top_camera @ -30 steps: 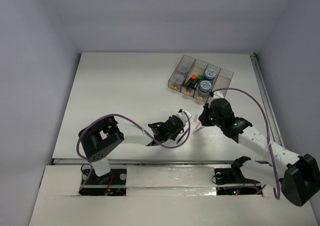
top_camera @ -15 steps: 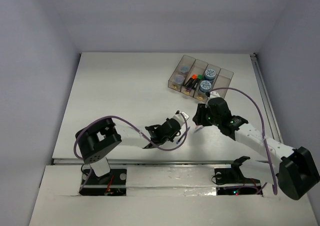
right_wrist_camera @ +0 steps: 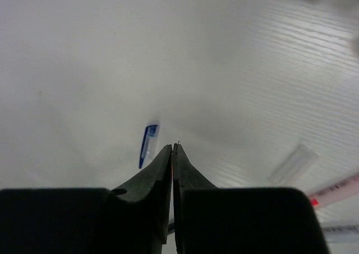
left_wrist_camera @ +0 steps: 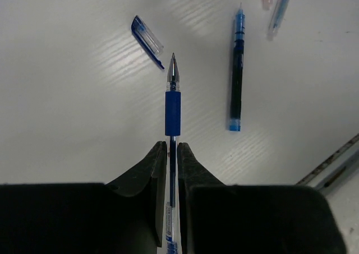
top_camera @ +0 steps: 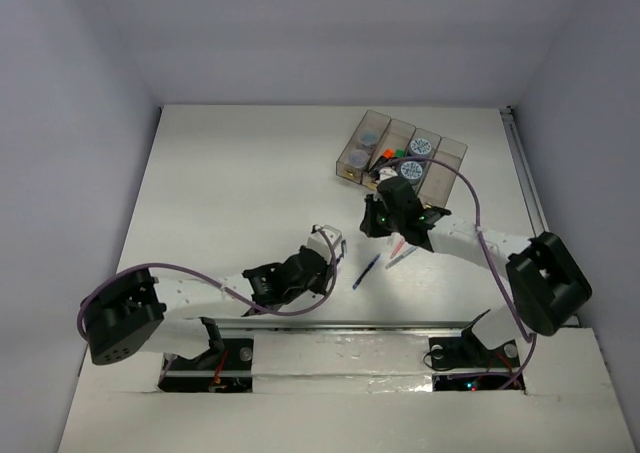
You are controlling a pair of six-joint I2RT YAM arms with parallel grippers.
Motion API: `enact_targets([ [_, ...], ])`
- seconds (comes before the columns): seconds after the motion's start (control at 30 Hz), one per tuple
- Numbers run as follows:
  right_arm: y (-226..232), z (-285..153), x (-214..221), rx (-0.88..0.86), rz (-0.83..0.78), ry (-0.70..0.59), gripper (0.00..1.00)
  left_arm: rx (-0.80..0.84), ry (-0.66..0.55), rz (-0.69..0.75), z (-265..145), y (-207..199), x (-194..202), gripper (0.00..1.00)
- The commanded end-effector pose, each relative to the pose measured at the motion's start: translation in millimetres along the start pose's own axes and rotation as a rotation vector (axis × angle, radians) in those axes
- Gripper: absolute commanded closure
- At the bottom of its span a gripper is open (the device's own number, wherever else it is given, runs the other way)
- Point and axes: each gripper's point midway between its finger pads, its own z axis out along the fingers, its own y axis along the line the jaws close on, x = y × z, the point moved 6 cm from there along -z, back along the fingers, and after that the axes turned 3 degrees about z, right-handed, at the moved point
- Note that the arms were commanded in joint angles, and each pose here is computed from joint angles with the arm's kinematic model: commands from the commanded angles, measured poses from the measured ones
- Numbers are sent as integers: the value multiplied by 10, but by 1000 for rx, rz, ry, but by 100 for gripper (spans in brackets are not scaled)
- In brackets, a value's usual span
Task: Sort the stationery into containers
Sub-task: Close the pen cap on the pen.
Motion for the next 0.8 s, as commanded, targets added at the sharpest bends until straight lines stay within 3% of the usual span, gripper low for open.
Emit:
enact_targets([
  [0.0,283,161,-114,-44,-54,-16,84,35,39,-148,-143,-26,138,100],
  [0.07,303,224,-110,-18,-62,-12,69,41,43,-189,-180,-27,166,100],
  [0.17,361,324,-61,-8,-72,24,57,43,51,-285,-238,-30,213,100],
  [0.37,361,487,90,53,-87,79,59,-16,25,-362,-288,61,250,100],
  [0.77,356,643,310,130,-138,175,64,1,20,-350,-283,55,266,100],
])
